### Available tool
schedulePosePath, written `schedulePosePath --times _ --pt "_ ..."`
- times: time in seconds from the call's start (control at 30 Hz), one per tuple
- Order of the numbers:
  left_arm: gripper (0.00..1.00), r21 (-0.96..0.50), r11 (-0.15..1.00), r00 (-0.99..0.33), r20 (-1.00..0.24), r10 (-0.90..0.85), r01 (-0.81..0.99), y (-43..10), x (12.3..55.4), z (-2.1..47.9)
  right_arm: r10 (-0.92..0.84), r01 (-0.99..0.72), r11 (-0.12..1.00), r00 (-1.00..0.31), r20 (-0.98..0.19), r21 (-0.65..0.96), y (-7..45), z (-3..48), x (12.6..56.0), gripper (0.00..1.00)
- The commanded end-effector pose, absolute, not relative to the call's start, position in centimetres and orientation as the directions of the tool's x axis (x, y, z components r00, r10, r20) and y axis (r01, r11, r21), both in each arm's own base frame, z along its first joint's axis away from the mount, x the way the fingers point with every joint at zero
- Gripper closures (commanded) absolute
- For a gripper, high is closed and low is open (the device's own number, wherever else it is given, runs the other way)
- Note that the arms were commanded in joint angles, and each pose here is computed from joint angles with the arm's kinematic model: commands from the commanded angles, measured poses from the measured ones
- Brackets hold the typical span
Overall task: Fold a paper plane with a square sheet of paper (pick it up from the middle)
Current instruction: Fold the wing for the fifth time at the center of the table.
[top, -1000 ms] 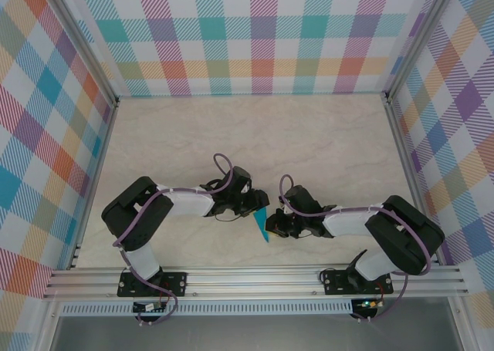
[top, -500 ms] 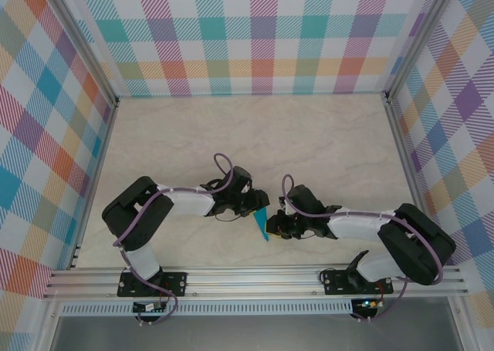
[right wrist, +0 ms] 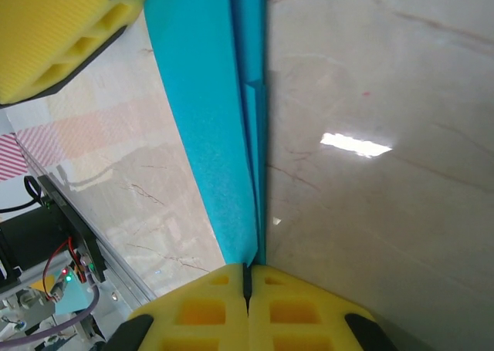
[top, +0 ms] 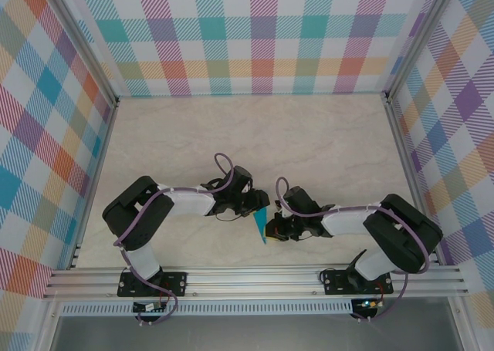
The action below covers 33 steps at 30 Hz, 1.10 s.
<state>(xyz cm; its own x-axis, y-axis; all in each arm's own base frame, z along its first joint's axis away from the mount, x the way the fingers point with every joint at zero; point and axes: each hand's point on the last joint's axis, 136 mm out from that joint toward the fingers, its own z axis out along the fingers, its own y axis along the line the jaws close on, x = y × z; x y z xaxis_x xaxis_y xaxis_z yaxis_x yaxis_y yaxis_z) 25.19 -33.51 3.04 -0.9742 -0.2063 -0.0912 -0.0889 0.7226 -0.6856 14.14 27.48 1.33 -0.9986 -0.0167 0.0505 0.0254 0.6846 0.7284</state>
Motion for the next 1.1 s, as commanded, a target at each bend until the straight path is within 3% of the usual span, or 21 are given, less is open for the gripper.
schedulePosePath --times 0.0,0.17,0.37,0.7,1.07 --pt "0.53 -0.598 0.789 -0.98 -0.029 -0.195 -0.14 -32.2 23.3 -0.2 -0.05 0.051 0.77 -0.989 0.139 0.636 25.5 -1.6 11.4 0.97" --pt "0.53 -0.596 0.79 -0.98 -0.025 -0.196 -0.143 -32.1 23.2 -0.4 -0.033 0.055 0.779 -0.991 0.129 0.625 25.0 -1.2 11.4 0.93" --pt "0.53 -0.596 0.79 -0.98 -0.024 -0.196 -0.144 -32.2 23.2 -0.4 -0.046 0.01 0.707 -0.997 0.06 0.708 26.4 2.1 12.2 0.89" --pt "0.53 -0.6 0.787 -0.98 -0.025 -0.196 -0.143 -32.4 23.3 -0.2 -0.073 0.006 0.69 -0.994 0.078 0.724 27.1 2.0 11.9 0.92" --pt "0.53 -0.587 0.794 -0.979 -0.017 -0.204 -0.156 -32.1 23.1 -0.6 -0.102 0.0 0.827 -0.983 0.15 0.562 25.2 -1.5 9.7 0.94"
